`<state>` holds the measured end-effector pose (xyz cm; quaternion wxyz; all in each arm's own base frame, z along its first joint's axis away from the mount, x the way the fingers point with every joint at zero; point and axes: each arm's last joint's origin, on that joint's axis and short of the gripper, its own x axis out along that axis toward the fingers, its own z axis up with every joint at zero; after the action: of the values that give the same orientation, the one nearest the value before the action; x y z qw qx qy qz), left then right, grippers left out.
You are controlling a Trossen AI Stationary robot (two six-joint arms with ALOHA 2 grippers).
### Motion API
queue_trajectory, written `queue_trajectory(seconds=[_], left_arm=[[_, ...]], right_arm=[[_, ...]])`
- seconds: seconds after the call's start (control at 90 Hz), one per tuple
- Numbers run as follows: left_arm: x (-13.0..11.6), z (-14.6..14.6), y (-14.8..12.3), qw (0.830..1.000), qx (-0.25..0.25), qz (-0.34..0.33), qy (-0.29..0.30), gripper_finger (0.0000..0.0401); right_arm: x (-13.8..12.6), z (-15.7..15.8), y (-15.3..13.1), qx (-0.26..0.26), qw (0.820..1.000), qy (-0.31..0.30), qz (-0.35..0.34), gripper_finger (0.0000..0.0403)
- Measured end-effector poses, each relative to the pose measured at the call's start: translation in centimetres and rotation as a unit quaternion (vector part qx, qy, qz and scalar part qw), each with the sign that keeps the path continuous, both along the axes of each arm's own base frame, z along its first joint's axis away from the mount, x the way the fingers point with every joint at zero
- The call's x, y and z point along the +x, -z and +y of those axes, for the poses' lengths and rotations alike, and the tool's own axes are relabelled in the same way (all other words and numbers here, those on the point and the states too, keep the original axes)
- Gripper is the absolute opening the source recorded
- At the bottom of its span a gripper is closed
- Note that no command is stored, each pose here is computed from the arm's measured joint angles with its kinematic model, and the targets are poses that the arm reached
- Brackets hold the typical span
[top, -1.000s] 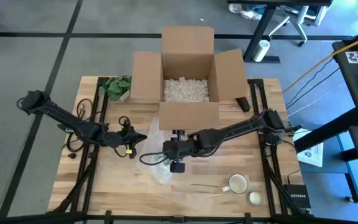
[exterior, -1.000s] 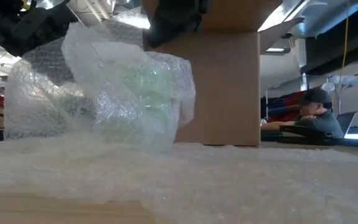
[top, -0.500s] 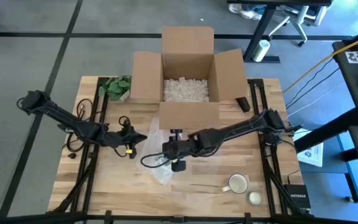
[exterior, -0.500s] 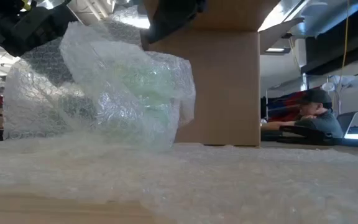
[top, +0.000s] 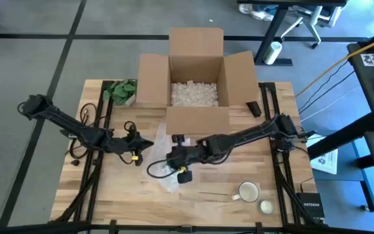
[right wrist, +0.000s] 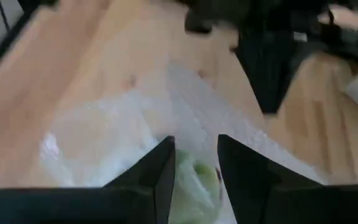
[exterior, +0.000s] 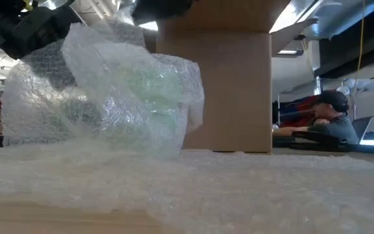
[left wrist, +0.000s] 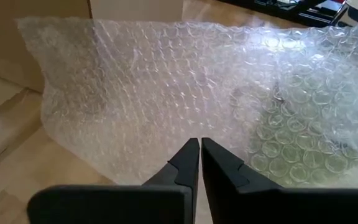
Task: Wrap mug
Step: Wrap the green mug with bubble wrap
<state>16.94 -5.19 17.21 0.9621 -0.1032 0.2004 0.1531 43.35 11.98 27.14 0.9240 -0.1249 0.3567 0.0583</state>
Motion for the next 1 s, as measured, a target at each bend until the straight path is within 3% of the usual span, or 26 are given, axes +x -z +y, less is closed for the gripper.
queue_trajectory(seconds=[0.1, 0.267, 0.633, 1.0], left_arm=[[0.0, 0.0, 0.0, 1.000, -0.002, -0.001, 0.000, 0.0000], [0.0, 0.0, 0.0, 1.000, -0.008, -0.003, -0.004, 0.0000], [0.0, 0.0, 0.0, 1.000, 0.003, 0.000, 0.002, 0.0000], [0.0, 0.0, 0.0, 1.000, 0.004, 0.000, 0.002, 0.0000]], right_arm=[[0.5, 0.1, 1.2, 0.001, 1.000, -0.003, 0.012, 0.0084], [0.6, 0.1, 1.9, -0.009, 1.000, 0.015, 0.021, 0.0009], [-0.9, 1.5, -1.6, 0.012, 0.999, 0.039, -0.034, 0.0000], [-3.1, 4.9, -5.6, 0.088, 0.993, 0.077, 0.000, 0.0000]])
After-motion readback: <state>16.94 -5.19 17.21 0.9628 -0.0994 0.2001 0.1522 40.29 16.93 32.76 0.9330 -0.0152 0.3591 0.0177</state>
